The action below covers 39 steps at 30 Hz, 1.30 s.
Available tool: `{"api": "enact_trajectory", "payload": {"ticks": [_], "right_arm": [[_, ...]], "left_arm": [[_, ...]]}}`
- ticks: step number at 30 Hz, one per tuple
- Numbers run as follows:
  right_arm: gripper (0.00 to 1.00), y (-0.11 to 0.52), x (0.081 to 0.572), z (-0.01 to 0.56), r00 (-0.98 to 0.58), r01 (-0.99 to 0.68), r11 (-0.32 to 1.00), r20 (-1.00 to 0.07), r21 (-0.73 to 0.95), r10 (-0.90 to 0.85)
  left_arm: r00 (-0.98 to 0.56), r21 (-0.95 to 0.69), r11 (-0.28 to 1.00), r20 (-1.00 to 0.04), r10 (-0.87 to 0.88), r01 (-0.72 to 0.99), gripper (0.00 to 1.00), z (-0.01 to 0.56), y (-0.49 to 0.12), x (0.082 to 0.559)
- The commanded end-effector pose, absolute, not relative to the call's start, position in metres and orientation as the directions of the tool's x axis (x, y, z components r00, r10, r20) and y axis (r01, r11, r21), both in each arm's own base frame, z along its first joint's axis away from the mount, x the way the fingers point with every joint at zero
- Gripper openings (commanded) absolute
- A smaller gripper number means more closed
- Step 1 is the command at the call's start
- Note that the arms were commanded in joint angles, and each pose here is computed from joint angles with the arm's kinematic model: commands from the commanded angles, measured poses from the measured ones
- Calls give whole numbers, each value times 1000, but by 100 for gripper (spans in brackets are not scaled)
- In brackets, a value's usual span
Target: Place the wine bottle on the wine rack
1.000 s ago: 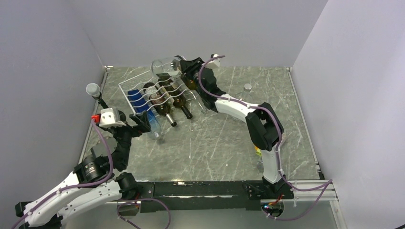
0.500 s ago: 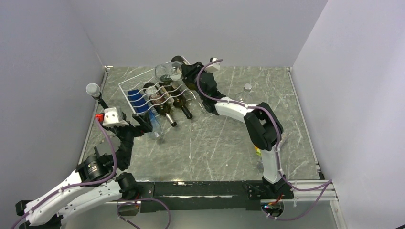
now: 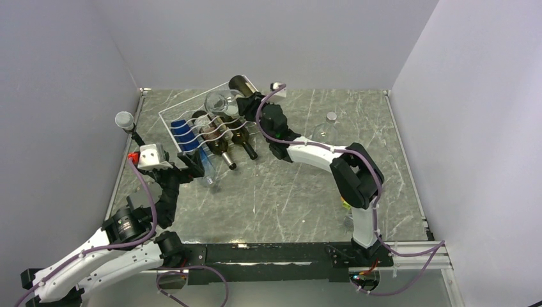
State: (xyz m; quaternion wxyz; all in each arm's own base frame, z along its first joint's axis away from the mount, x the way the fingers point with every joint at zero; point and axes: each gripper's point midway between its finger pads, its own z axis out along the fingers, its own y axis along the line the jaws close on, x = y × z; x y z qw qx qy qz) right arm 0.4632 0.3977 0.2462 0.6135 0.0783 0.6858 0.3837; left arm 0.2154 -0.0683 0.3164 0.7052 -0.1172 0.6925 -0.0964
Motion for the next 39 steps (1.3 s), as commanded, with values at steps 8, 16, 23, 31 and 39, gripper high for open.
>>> {"api": "enact_trajectory", "payload": {"ticks": [8,16,23,31,39], "right_arm": [[0,432,402,267,-404,-467,644,-794,606,454],[0,434,368,205,-610,-395,630,-704,669,365],[0,445,357,166,-696,-364,608,-640,705,326],[0,436,351,143,-721,-337,609,-613,718,323],[0,428,371,144,-712,-351,620,-630,701,310]], "left_arm": [[16,-302,953,-953,-301,-25,99,317,-72,218],[28,-311,950,-950,-310,-24,99,318,-69,216],[13,-302,953,-953,-302,-24,99,315,-72,217],[14,-296,955,-955,-296,-18,99,313,-76,219],[4,-284,958,-959,-284,-21,99,310,-77,220]]}}
